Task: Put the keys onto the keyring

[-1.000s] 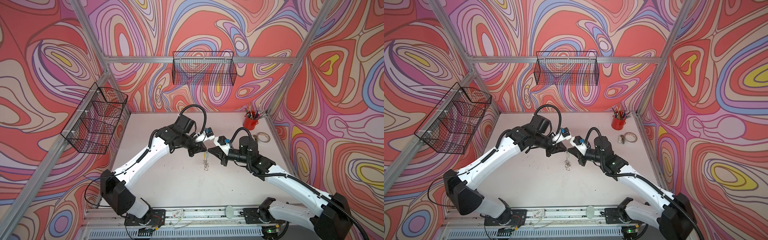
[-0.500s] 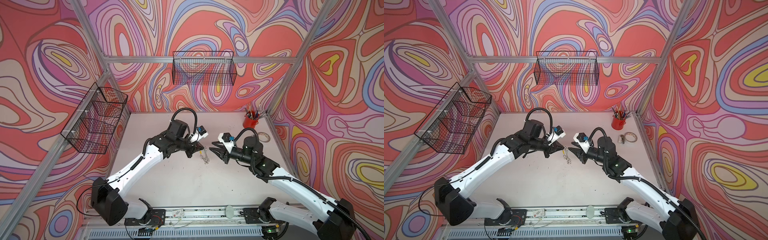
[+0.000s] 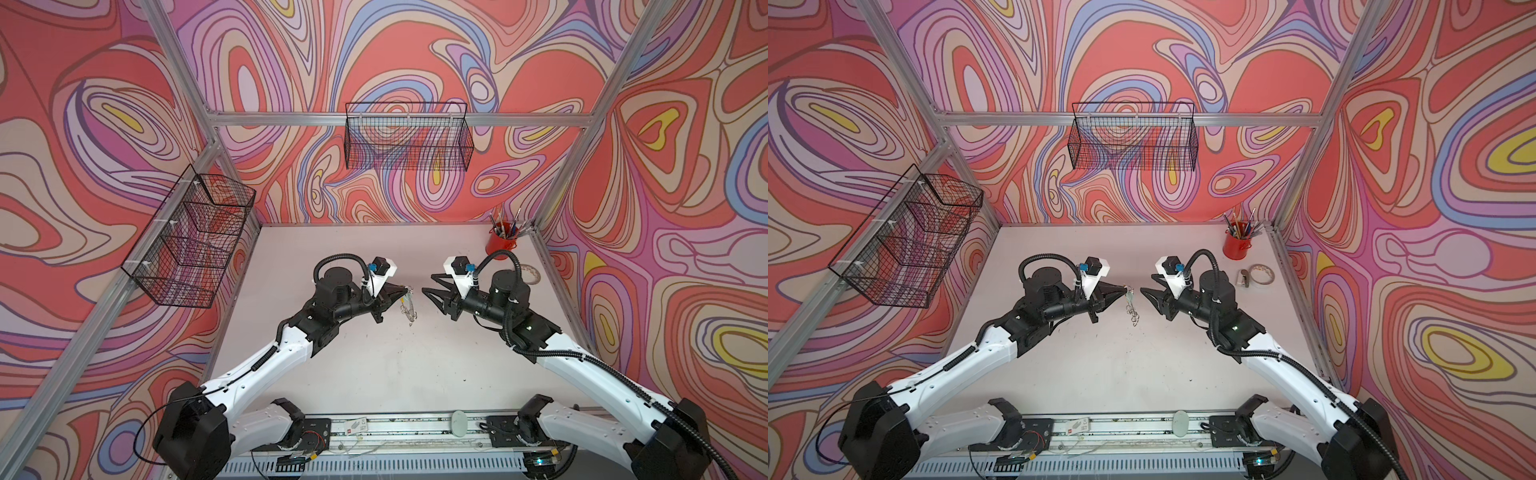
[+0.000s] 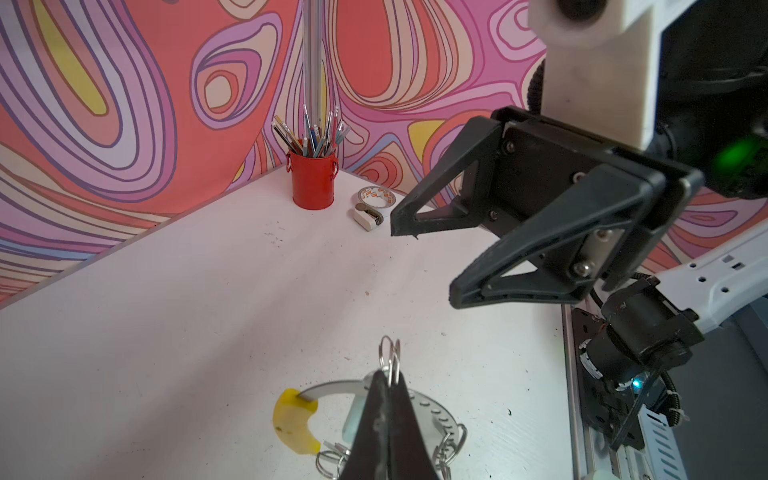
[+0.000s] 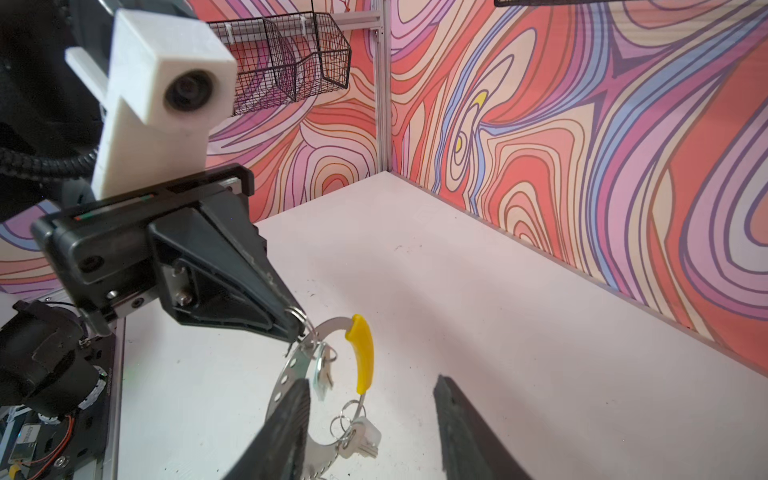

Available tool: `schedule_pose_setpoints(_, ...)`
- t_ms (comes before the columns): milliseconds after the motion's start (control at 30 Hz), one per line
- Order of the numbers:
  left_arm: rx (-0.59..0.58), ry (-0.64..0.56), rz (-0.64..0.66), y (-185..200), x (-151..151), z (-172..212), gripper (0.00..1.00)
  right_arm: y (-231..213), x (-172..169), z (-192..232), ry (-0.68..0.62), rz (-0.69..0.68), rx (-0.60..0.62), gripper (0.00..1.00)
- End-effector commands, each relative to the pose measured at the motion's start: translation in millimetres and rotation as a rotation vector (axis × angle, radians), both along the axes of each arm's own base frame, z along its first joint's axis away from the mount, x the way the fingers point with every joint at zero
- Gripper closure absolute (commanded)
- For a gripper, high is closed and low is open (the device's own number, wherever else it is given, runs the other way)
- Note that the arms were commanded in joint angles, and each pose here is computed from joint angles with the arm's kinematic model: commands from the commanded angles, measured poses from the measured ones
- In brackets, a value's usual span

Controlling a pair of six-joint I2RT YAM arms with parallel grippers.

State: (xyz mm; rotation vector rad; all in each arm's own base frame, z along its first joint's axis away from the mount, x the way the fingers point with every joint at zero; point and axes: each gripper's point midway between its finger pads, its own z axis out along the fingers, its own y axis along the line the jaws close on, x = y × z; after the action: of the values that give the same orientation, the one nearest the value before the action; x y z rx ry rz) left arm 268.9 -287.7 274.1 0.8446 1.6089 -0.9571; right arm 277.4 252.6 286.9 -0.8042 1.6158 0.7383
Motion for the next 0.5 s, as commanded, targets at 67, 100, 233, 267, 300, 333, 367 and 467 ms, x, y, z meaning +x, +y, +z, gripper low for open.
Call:
schedule_pose_setpoints(67, -0.261, -0.166, -0.008, 0.8, -6.3, 54.8, 1.00, 8.1, -6.1, 9.7, -0.024, 0.068, 0.036, 0.52)
schedule_pose_setpoints(100, -0.279, -0.171, -0.009, 0.7, -6.5, 54.7, 1.00, 9.9, -7.3, 9.6, -0.020, 0.082, 0.033, 0.53)
schedule_pose_setpoints(233, -0.361, -0.176, -0.031, -3.3, -8.1, 53.1, 1.00, 17.6, -17.2, 10.3, -0.023, 0.162, 0.045, 0.53)
schedule_pose_setpoints(267, -0.378, -0.177, -0.039, -4.3, -8.7, 52.4, 1.00, 17.6, -17.3, 11.2, -0.027, 0.162, 0.046, 0.54)
schedule_pose_setpoints(300, -0.395, -0.186, -0.048, -4.7, -10.2, 53.6, 1.00, 16.8, -16.1, 11.8, -0.032, 0.153, 0.048, 0.54)
schedule_pose_setpoints(333, -0.403, -0.188, -0.054, -5.9, -10.4, 53.2, 1.00, 15.4, -13.4, 13.1, -0.038, 0.135, 0.053, 0.54)
schedule_pose_setpoints(367, -0.402, -0.181, -0.054, -6.6, -9.4, 51.5, 1.00, 14.8, -11.8, 13.1, -0.041, 0.126, 0.055, 0.54)
schedule_pose_setpoints(467, -0.396, -0.180, -0.064, -9.2, -11.0, 49.6, 1.00, 17.0, -7.9, 11.4, -0.046, 0.126, 0.040, 0.51)
